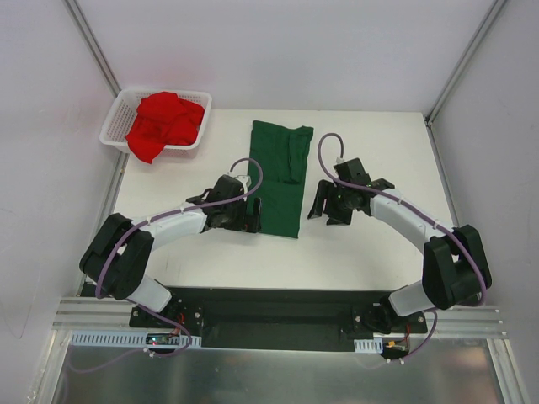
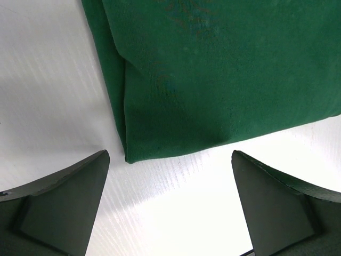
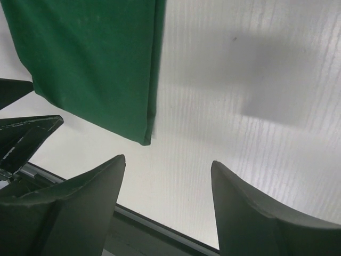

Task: Fold and stack the t-shirts
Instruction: Grab one side of the 2/3 rectangular tshirt with both arms

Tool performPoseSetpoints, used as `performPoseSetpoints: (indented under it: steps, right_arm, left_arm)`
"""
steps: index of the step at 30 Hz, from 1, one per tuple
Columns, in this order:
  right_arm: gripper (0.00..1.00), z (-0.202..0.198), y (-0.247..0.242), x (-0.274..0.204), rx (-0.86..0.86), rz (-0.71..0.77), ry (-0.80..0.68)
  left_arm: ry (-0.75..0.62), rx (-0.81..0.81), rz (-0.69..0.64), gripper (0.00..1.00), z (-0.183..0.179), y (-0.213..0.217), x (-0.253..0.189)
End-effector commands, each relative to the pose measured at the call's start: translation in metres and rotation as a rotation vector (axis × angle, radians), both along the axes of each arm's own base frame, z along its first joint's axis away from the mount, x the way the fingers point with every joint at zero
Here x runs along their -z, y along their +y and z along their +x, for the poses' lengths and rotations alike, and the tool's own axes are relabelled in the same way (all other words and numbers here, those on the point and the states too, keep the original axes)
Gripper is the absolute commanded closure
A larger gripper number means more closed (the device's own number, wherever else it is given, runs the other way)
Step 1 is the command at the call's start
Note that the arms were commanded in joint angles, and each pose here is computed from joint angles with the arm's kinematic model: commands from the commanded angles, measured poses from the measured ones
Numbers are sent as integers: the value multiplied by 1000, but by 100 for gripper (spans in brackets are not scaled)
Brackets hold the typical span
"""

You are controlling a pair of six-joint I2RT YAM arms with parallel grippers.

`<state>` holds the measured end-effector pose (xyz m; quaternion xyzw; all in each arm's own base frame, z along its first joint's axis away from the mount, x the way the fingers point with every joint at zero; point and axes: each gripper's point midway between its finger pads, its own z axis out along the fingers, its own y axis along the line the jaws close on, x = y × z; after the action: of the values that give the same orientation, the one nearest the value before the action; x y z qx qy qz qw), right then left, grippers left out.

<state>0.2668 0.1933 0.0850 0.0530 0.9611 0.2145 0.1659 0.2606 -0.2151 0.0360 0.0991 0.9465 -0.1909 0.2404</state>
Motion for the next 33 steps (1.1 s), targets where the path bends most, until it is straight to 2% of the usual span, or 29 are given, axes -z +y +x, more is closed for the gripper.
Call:
performPoseSetpoints:
  steps: [1,7,33]
  right_arm:
    - [30,4,-1,-17,15,-15,-43]
    - [25,7,1,-17,28,-41,-40]
    - [25,11,10,-15,14,-78,-53]
  left_arm:
    - [-24,25,-6,1,-1,-2,-4]
    - [-47,26,-6,1,2,-2,-7]
    - [-92,3,12,1,4,7,-1]
